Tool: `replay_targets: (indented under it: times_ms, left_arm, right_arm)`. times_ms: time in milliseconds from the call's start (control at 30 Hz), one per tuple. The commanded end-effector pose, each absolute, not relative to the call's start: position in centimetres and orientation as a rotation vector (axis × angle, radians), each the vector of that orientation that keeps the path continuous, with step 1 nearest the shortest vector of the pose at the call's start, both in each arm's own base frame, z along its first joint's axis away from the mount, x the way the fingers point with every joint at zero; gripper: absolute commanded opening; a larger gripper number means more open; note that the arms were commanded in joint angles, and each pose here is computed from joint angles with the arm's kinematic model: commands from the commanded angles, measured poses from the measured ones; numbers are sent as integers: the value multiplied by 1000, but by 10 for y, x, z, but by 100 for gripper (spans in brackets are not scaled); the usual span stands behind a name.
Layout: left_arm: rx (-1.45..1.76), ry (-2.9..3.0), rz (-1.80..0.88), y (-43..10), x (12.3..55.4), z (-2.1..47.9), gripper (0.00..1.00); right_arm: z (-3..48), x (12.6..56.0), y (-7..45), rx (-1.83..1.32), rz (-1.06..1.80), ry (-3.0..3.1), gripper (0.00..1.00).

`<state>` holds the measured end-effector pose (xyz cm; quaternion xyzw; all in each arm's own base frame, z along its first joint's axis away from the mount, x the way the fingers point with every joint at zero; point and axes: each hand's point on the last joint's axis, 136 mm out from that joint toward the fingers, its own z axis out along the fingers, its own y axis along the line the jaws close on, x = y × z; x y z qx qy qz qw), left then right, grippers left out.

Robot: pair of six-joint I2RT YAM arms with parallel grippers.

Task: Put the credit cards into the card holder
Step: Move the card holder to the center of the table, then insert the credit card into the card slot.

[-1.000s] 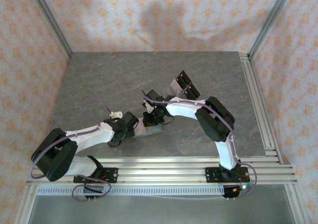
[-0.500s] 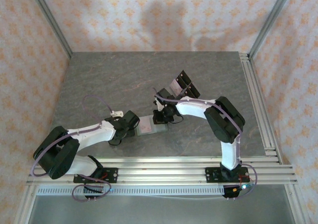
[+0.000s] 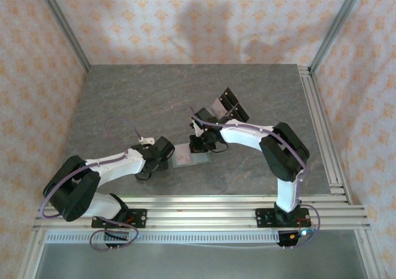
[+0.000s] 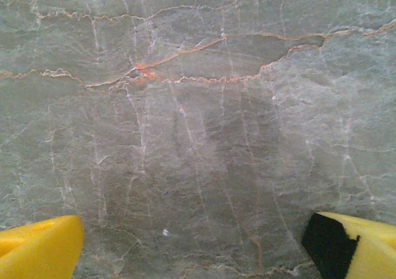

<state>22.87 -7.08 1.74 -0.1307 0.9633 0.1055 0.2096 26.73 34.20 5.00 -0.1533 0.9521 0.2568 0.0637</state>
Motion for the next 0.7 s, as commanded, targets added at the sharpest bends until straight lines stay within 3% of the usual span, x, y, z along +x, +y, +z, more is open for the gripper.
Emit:
replay_targets:
  times_ms: [0,667]
  left_arm:
    - [-376,2646,209,-85,247,19,98]
    - [-367,2647,190,-88,250,19,97]
  right_arm:
    - [54,269,345,-494,749,2865,6]
    - [32,263,367,-559,737,2911,5]
